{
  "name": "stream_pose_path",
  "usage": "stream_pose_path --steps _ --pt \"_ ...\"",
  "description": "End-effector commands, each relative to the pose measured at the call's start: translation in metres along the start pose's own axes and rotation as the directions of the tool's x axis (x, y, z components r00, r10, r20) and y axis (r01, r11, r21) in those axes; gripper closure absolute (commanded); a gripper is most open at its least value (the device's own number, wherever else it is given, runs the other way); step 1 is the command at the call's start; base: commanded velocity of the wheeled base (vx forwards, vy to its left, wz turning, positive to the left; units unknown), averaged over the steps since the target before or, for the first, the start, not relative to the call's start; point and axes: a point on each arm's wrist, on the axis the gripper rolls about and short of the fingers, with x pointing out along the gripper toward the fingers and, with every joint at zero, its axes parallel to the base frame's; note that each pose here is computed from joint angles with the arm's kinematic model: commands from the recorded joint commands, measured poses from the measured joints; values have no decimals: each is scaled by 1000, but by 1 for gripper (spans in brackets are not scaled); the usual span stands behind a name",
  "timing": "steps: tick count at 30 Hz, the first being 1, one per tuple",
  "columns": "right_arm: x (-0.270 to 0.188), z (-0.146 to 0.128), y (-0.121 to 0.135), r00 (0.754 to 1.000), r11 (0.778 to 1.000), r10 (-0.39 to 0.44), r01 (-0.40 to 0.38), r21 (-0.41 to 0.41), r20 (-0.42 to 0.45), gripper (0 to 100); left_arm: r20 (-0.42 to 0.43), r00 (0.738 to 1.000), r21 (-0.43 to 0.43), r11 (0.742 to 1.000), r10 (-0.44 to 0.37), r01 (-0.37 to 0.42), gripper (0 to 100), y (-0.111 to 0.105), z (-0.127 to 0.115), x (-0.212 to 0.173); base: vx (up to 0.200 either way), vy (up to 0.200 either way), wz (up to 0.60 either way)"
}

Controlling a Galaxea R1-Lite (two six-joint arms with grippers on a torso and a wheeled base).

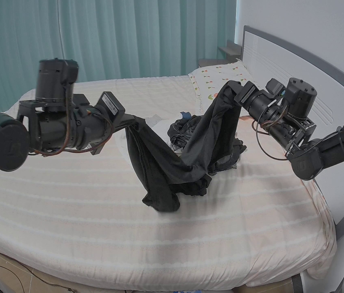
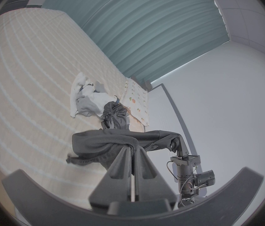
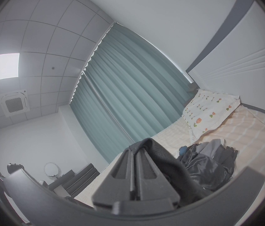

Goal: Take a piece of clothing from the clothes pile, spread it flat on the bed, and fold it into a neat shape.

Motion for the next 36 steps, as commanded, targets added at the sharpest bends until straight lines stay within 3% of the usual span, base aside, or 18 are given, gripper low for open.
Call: stream_pose_path --steps 1,8,14,19,26,31,36 --pt "-17 -6 -4 999 1000 -21 21 9 -43 100 0 1000 -2 1000 -6 6 100 6 -4 -27 0 0 0" --pt "-45 -60 -32 985 998 -55 57 10 -163 100 -64 992 -28 993 110 -112 100 46 -21 -6 0 0 0" --pt "-57 -76 -44 970 995 -94 97 5 -224 100 -128 988 -46 995 87 -93 100 75 -41 0 0 0 0" --pt "-58 -86 -47 974 996 -81 84 7 -211 100 -111 992 -137 988 53 -68 100 80 -42 13 0 0 0" --pt "-69 -102 -59 967 994 -110 114 1 -228 100 -140 987 -146 984 82 -103 100 89 -49 15 0 0 0" --pt "-75 -109 -64 973 990 -141 141 -15 -180 100 -144 985 -154 981 97 -119 100 94 -50 16 0 0 0" --pt "-76 -109 -66 972 989 -149 149 -17 -183 100 -157 982 -151 980 107 -131 100 96 -54 15 -200 0 0"
